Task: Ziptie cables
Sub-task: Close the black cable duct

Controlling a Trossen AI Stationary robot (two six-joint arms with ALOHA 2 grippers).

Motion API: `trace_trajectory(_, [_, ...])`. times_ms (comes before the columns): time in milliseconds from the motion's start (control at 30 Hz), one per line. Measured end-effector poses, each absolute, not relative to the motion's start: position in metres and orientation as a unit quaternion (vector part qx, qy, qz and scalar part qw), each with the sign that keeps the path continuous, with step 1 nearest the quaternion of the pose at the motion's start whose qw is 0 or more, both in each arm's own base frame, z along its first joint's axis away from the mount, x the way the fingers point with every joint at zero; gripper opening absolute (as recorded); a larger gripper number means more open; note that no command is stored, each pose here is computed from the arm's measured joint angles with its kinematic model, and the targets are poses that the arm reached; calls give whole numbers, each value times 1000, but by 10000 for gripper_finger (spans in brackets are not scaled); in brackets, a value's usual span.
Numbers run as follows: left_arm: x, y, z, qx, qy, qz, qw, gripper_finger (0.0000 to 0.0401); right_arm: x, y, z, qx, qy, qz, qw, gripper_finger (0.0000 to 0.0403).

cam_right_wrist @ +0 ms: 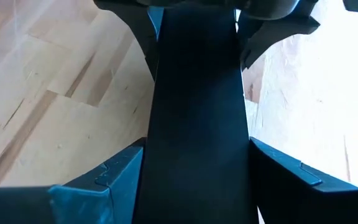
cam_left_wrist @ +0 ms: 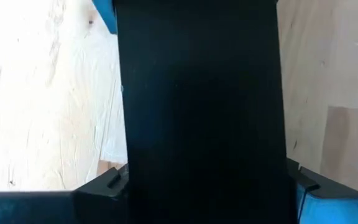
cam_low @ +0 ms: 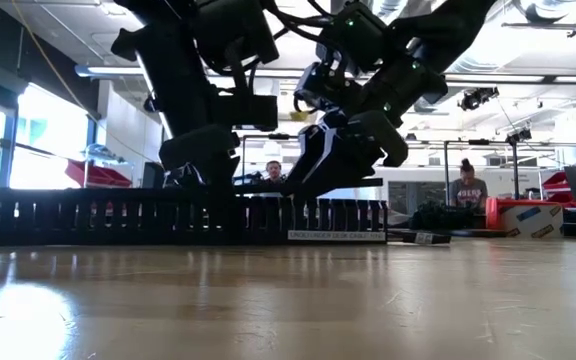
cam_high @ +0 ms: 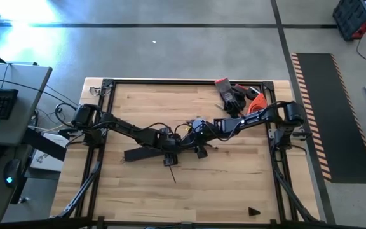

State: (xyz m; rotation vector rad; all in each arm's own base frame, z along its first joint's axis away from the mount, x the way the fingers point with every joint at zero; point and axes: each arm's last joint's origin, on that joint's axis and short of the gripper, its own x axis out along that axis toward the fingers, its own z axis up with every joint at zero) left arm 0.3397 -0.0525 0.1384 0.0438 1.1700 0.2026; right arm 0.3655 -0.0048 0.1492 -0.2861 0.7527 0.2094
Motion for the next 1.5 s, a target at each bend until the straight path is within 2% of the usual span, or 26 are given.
trace_trajectory(233, [338,-54,136,21,549,96,830,196,363,-2,156,-146,366,94,914,217])
trace_trajectory(400, [338,-55,136,29,547,101,831,197,367,-2,140,-131,381,99,910,234])
trace_trajectory(667, [336,-59,136,46,550,95,829,198,371,-2,119,-119,403,105,901,231])
trace_trajectory(1133, [323,-57,171,55,547,27,835,242,372,-1,117,-100,396,114,906,231])
trace_trajectory(1500, [319,-55,187,55,532,-7,845,245,371,-1,116,-95,400,111,905,231])
